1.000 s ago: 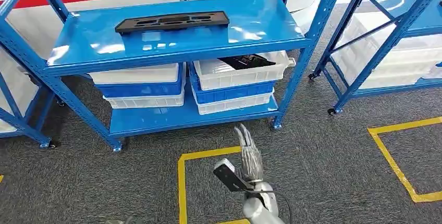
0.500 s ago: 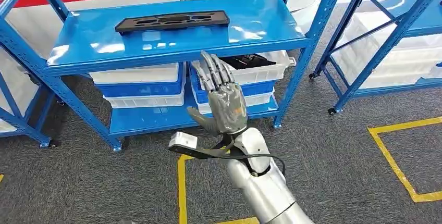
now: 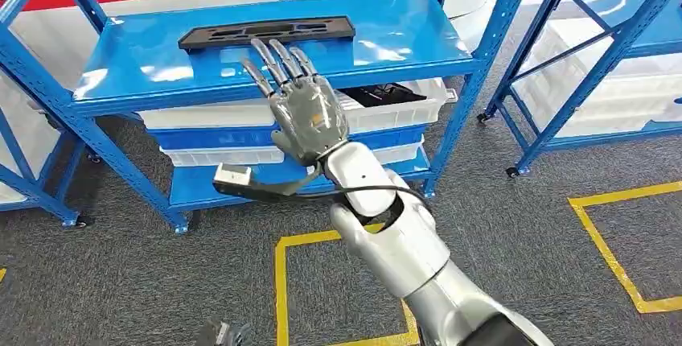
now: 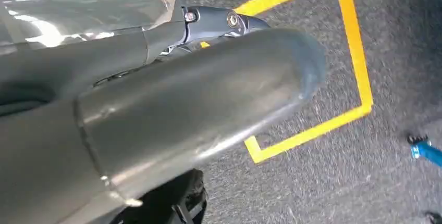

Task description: Take the parts from the cabinet and place them on the table.

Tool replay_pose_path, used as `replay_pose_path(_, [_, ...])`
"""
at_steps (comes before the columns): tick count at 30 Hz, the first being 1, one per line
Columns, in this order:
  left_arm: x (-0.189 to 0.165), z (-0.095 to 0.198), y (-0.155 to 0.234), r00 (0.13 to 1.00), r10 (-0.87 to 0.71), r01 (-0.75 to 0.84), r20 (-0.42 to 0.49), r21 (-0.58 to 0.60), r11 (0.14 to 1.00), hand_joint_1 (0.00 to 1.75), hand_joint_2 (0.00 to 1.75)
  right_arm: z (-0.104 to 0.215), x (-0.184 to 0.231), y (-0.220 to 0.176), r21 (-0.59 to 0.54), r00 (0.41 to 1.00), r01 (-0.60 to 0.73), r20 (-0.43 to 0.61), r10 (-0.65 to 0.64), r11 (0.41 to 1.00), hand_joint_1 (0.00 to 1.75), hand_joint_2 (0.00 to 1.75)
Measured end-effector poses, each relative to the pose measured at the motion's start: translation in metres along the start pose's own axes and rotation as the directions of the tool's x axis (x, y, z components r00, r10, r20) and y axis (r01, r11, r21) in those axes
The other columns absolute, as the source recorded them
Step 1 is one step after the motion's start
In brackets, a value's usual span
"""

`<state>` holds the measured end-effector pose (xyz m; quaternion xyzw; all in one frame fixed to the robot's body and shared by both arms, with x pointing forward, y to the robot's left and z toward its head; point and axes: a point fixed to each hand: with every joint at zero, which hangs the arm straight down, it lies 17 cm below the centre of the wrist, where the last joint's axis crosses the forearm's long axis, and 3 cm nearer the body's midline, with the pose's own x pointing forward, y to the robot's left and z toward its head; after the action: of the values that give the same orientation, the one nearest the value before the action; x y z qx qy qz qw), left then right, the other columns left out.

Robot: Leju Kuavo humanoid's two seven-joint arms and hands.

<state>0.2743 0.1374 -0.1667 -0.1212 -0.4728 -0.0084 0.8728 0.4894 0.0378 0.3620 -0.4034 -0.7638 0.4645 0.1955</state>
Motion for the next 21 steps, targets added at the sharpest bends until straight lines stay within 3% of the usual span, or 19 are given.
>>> replay_pose_path(7, [0.009,-0.006,-0.012,1.0,-0.004,0.004,0.004,-0.031,1.0,0.0,0.0,-0.023,-0.005,0.021,0.087,0.998,-0.061,0.006,0.061,0.994,0.0,1.75])
replay_pose_path(21, [0.016,-0.01,-0.013,1.0,-0.01,0.011,0.015,-0.044,0.999,0.0,0.0,-0.022,-0.025,0.041,0.144,0.994,-0.103,-0.008,0.105,0.984,0.0,1.75])
